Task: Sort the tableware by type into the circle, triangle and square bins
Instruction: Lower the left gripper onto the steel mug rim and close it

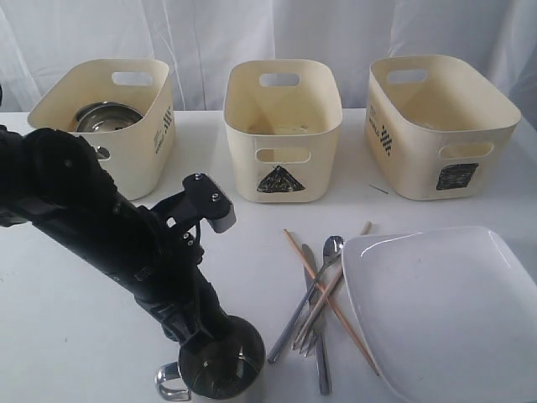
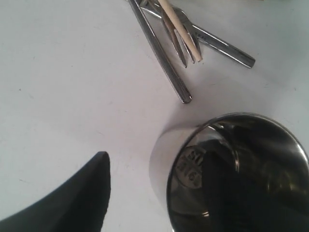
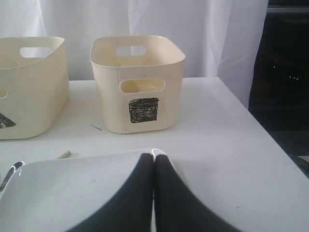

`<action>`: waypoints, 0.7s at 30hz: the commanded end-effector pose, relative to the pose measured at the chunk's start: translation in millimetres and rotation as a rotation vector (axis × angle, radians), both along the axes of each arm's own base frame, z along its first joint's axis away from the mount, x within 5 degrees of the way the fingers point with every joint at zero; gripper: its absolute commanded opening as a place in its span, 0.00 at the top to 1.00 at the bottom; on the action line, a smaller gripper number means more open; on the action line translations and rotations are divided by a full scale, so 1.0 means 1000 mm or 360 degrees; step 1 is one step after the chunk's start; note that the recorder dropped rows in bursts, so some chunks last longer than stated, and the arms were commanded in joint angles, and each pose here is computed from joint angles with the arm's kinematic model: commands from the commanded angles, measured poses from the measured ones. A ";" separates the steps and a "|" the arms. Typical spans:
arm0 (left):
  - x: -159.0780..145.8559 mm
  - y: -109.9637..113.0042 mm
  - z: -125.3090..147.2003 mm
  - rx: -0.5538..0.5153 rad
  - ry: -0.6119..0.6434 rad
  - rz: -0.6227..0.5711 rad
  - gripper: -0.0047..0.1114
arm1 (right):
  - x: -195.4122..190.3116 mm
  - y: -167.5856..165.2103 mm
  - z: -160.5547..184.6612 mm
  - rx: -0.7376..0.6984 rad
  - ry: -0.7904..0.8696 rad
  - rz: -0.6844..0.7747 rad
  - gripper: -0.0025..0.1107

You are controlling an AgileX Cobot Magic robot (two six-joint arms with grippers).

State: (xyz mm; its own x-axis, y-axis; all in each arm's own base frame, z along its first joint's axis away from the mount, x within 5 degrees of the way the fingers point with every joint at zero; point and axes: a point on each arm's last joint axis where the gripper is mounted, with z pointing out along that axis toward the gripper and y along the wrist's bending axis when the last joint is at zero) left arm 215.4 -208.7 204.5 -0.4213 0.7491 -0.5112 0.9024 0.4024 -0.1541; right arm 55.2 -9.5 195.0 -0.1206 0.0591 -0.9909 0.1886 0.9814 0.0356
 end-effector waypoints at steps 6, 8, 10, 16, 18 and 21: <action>0.001 -0.002 -0.010 0.0018 0.0036 0.0012 0.44 | 0.000 0.000 -0.001 -0.0004 -0.0003 -0.0002 0.98; 0.001 -0.003 -0.012 0.0024 0.0044 0.0012 0.44 | 0.000 0.000 -0.001 -0.0004 -0.0003 -0.0002 0.98; 0.001 -0.003 -0.012 0.0026 0.0047 0.0012 0.44 | 0.000 0.000 -0.001 -0.0004 -0.0003 -0.0002 0.98; 0.002 -0.003 -0.016 0.0037 0.0057 0.0015 0.44 | 0.000 0.000 -0.001 -0.0004 -0.0003 -0.0002 0.98; 0.003 -0.003 -0.016 0.0035 0.0051 0.0019 0.44 | 0.000 0.000 -0.001 -0.0004 -0.0003 -0.0002 0.98; 0.004 -0.004 -0.016 0.0030 0.0042 0.0030 0.44 | 0.000 0.000 -0.001 -0.0004 -0.0003 -0.0002 0.98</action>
State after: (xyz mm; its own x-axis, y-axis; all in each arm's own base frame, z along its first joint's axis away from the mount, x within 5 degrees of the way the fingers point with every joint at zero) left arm 221.7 -211.6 188.9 -0.4405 0.7542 -0.4869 0.8933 0.4220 -0.1545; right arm 55.2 -9.5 195.0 -0.1206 0.0591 -0.9909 0.1886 0.9814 0.0356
